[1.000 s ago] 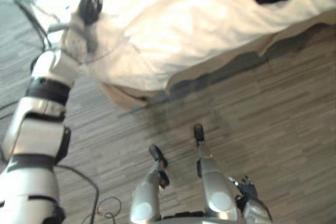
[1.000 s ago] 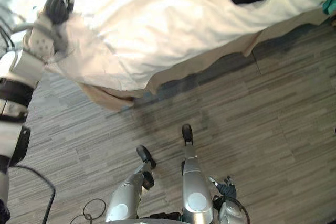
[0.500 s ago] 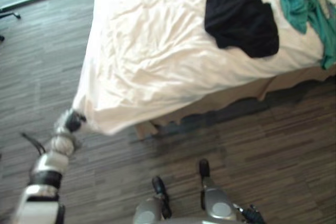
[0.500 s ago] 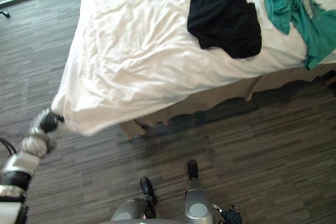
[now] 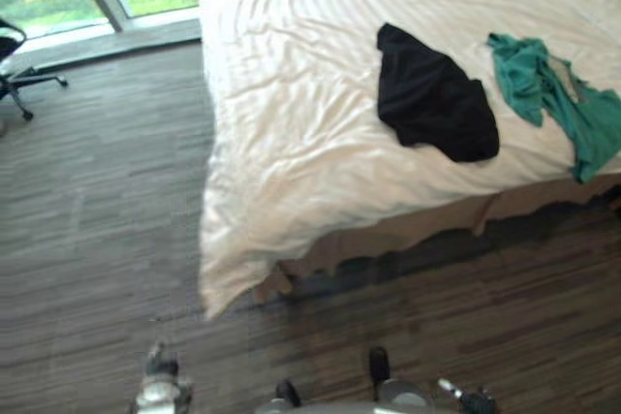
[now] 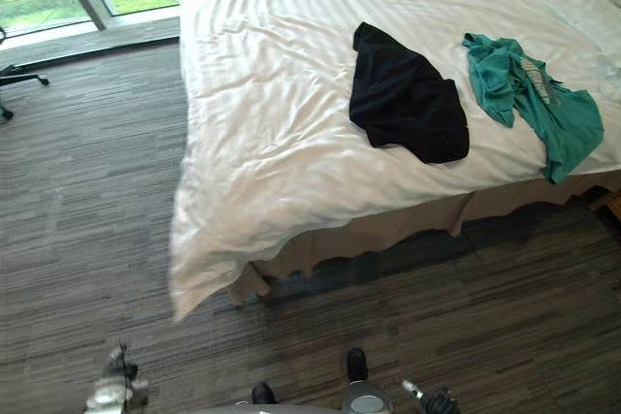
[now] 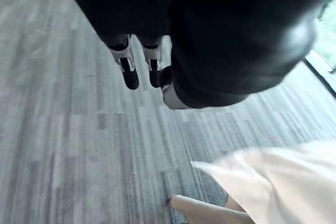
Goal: Tidy the bed and pick cloth on bed and put in laundry
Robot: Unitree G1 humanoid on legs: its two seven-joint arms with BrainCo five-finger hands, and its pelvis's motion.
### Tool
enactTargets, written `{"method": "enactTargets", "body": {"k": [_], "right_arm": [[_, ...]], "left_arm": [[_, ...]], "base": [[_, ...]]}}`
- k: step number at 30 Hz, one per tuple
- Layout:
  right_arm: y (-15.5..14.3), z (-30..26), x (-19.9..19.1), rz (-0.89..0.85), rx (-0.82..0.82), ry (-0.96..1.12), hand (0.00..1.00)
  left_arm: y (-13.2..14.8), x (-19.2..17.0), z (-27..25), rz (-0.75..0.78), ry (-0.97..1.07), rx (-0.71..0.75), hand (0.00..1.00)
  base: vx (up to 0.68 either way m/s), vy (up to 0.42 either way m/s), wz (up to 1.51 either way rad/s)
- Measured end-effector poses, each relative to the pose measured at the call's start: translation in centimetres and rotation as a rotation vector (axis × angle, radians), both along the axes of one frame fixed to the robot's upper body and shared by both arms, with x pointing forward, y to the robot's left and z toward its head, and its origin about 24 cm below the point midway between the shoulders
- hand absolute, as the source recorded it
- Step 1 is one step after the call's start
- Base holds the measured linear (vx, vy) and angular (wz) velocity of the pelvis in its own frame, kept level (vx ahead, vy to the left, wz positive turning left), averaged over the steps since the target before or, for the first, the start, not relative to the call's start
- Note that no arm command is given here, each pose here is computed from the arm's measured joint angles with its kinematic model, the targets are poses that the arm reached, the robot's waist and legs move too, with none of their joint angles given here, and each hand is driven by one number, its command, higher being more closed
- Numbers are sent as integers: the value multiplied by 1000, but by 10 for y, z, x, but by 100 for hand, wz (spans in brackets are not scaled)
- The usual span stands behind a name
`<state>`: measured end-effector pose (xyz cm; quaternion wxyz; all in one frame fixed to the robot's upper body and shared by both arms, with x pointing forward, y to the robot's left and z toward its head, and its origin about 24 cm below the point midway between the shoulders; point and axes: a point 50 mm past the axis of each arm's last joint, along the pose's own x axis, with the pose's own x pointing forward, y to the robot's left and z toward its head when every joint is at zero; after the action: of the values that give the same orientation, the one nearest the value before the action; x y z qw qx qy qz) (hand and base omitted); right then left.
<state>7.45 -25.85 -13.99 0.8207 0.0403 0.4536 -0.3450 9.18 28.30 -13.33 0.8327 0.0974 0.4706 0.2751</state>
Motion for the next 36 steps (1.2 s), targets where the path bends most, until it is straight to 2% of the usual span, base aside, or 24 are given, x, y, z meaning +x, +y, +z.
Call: {"method": "enactTargets", "body": {"k": [5,6,13,15,19,22,26,31,34,36], "right_arm": [[-34,44,51,-40,-178,-238,0],[-37,50,58,-39,-199,-267,100],[-64,131,124,57,-422,-578,100],[-62,156,144,137,-487,-666,100],[-35,205,193,379,-554,-861,100],[-7,235,224,538,-534,-993,100],[25,284,262,626,-433,-1210,100],[38,351,295,650,-353,-1393,100],[38,419,307,611,-328,-1549,100],[33,442,306,585,-328,-1605,100]], "left_arm": [[-12,-10,0,-24,-18,19,0],[-13,-9,0,-29,-23,17,0],[-25,3,1,-67,-85,-15,0],[-28,5,1,-82,-91,-21,0],[-38,9,-1,-99,-113,-53,0],[-49,11,-3,-127,-124,-101,0],[-68,20,-3,-129,-183,-185,0],[-87,31,1,-106,-272,-293,0],[-96,53,13,-213,-360,-314,0],[-101,63,18,-255,-387,-316,0]], "base": [[-54,-18,16],[-82,-12,8],[-39,-8,8],[0,0,0],[18,-7,11],[9,-7,23],[-68,-3,26],[-90,24,35],[-77,39,42],[-54,27,48]]}}
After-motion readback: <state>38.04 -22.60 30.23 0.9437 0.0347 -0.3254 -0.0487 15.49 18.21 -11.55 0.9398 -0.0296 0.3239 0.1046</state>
